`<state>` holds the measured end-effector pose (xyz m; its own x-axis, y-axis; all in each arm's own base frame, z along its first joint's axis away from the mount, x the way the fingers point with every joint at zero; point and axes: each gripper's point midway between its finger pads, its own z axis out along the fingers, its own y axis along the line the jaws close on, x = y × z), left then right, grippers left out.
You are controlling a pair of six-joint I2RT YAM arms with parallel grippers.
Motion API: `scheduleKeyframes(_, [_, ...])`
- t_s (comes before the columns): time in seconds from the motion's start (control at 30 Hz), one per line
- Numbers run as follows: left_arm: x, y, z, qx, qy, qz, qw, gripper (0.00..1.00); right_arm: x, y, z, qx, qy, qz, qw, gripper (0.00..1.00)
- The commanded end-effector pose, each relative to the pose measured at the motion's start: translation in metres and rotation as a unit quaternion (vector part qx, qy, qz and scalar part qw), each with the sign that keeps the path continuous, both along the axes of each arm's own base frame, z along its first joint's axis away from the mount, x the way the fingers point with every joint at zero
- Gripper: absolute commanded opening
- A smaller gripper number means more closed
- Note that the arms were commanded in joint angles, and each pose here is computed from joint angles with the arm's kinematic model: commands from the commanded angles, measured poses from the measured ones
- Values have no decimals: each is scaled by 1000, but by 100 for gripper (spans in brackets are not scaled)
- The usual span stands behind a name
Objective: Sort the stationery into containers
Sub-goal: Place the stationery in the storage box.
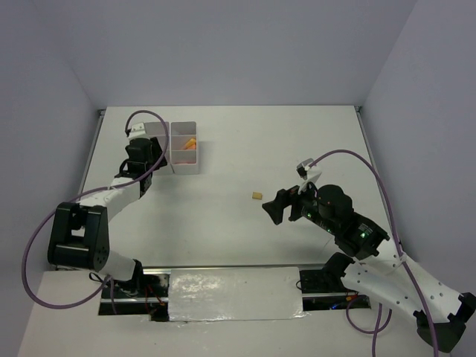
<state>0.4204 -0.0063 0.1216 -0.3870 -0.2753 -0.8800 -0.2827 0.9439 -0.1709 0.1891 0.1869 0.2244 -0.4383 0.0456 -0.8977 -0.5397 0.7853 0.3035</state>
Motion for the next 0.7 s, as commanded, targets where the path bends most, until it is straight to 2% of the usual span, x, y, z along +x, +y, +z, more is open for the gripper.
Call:
scheduleKeyframes(0.0, [10,-4,12,-16,-36,0,999,65,5,3,17,17,-28,1,999,100])
scheduleKeyframes(0.1, [10,-4,12,-15,-38,-2,999,72,5,4,15,16,-26,3,1000,100])
scheduleKeyframes(0.5, [22,-8,24,-31,-49,-10,998,77,3,3,16,18,-28,6,999,100])
scheduleKeyframes(0.6, [9,-12,55,-21,-74,-3,997,87,4,2,17,17,-29,1,999,100])
scheduleKeyframes(0.67, [-7,-31,76,-10,-77,-18,997,94,6,2,17,17,-28,-5,999,100])
